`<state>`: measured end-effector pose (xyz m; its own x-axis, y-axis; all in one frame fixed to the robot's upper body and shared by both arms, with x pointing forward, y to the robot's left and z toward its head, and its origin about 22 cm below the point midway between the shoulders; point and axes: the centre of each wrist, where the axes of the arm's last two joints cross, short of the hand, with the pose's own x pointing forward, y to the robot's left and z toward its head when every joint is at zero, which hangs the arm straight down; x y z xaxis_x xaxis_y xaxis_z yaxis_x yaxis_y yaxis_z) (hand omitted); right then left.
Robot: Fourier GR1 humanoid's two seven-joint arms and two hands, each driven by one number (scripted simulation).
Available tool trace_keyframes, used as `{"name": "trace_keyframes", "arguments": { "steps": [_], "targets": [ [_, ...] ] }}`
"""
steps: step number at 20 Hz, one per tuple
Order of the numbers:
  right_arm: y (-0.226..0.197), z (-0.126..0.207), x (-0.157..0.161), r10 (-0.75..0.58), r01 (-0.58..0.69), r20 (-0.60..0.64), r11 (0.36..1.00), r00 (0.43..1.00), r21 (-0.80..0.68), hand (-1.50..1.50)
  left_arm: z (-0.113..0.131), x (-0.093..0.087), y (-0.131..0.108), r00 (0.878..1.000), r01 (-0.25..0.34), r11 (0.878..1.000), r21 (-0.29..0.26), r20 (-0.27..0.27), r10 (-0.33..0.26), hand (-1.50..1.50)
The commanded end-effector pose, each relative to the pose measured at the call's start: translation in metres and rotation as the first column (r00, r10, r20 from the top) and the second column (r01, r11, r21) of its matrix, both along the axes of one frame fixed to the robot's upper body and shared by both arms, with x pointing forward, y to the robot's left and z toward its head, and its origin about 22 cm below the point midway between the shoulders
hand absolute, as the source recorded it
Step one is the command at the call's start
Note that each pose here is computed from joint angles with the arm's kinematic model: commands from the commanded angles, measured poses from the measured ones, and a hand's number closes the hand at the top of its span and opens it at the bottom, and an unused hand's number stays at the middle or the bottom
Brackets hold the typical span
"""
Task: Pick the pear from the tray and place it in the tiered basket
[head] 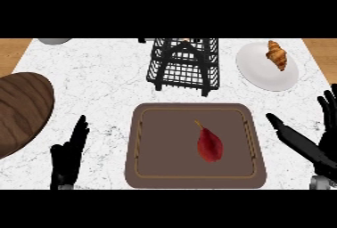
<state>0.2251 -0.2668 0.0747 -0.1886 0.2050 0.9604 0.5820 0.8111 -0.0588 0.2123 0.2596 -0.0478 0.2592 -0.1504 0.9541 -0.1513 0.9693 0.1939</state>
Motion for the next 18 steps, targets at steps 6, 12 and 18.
{"name": "trace_keyframes", "arguments": {
  "steps": [6,12,18],
  "targets": [
    [0.017,0.013,-0.045,0.169,-0.297,-0.517,0.939,0.839,-0.174,-1.5,0.003,0.003,-0.001,1.0,0.007,1.0,0.018,-0.017,-0.006,0.0],
    [0.024,0.049,-0.047,-0.014,-0.38,-0.699,0.831,0.715,-0.405,-1.5,0.003,0.006,0.004,0.999,0.034,0.999,0.02,-0.013,-0.033,0.0],
    [0.082,0.075,-0.05,-0.131,-0.322,-0.72,0.83,0.682,-0.456,-1.5,-0.002,-0.009,-0.011,0.999,0.049,0.999,0.003,-0.016,-0.049,0.0]
  ]
}}
